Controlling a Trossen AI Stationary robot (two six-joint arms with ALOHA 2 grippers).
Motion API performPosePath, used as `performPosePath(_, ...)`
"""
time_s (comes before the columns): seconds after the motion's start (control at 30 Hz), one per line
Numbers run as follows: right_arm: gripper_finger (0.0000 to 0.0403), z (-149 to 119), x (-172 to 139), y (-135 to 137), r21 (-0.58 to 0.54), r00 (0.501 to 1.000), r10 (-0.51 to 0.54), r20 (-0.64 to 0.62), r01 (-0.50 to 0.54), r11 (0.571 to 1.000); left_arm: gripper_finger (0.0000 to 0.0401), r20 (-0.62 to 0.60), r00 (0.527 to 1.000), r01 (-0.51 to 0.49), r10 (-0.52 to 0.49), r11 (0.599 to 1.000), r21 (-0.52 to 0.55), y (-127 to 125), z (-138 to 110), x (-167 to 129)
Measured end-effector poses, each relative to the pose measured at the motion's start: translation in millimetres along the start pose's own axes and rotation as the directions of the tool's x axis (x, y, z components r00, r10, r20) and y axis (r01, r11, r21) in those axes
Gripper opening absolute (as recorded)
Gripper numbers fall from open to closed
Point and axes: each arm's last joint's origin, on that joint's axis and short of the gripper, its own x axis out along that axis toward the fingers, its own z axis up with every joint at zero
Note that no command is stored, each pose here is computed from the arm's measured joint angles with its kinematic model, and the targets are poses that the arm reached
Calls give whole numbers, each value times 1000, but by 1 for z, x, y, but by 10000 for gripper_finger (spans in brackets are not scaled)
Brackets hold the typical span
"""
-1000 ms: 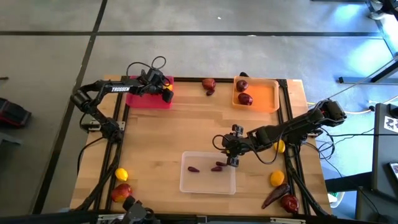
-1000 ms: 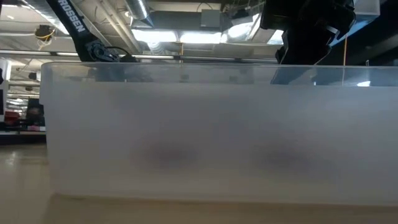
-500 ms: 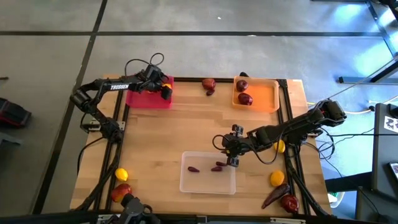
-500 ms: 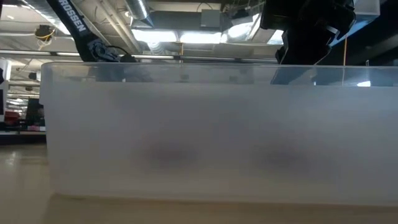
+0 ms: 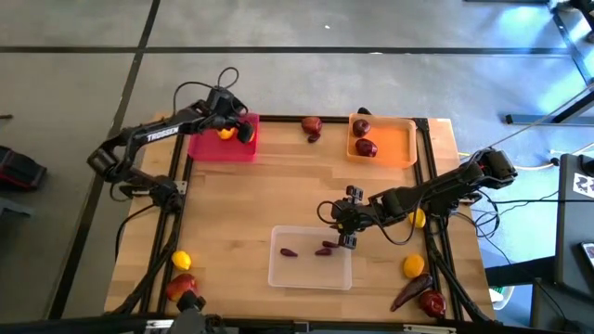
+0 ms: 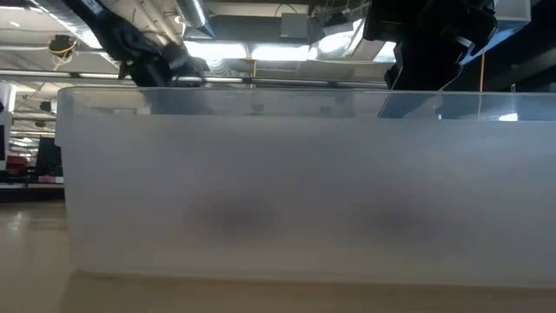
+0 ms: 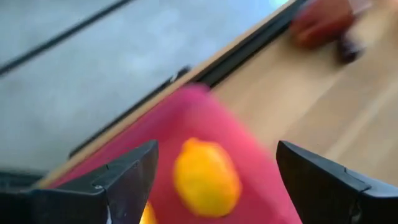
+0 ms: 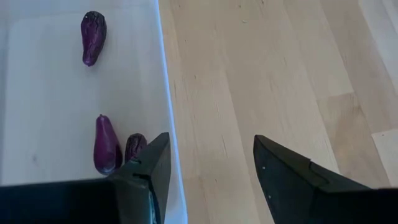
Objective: Sort produce into baskets
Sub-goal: Put the eggplant into the transparent bin
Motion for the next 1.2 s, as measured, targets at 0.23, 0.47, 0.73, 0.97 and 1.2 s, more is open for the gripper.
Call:
performPosePath(0.23, 193, 0, 0, 0, -14, 1000, -1, 1, 1, 1000, 322, 171, 970, 157, -172, 983, 95, -35, 21, -22)
performPosePath(0.47, 193, 0, 0, 0, -20, 1000, -3, -1, 3, 1000, 322, 260, 907, 286, -331, 938, 194, -74, 28, -19)
performPosePath(0.73, 193, 2, 0, 0, -70, 999, -19, 26, 21, 997, 322, 297, 862, 354, -411, 907, 230, -105, 34, -3)
performPosePath(0.97, 193, 2, 0, 0, -68, 1000, -18, 25, 20, 998, 322, 256, 856, 382, -449, 883, 272, -131, 46, 15)
performPosePath(1.2, 193, 1, 0, 0, -68, 1000, -19, 21, 20, 997, 322, 166, 869, 398, -467, 856, 330, -156, 63, 31)
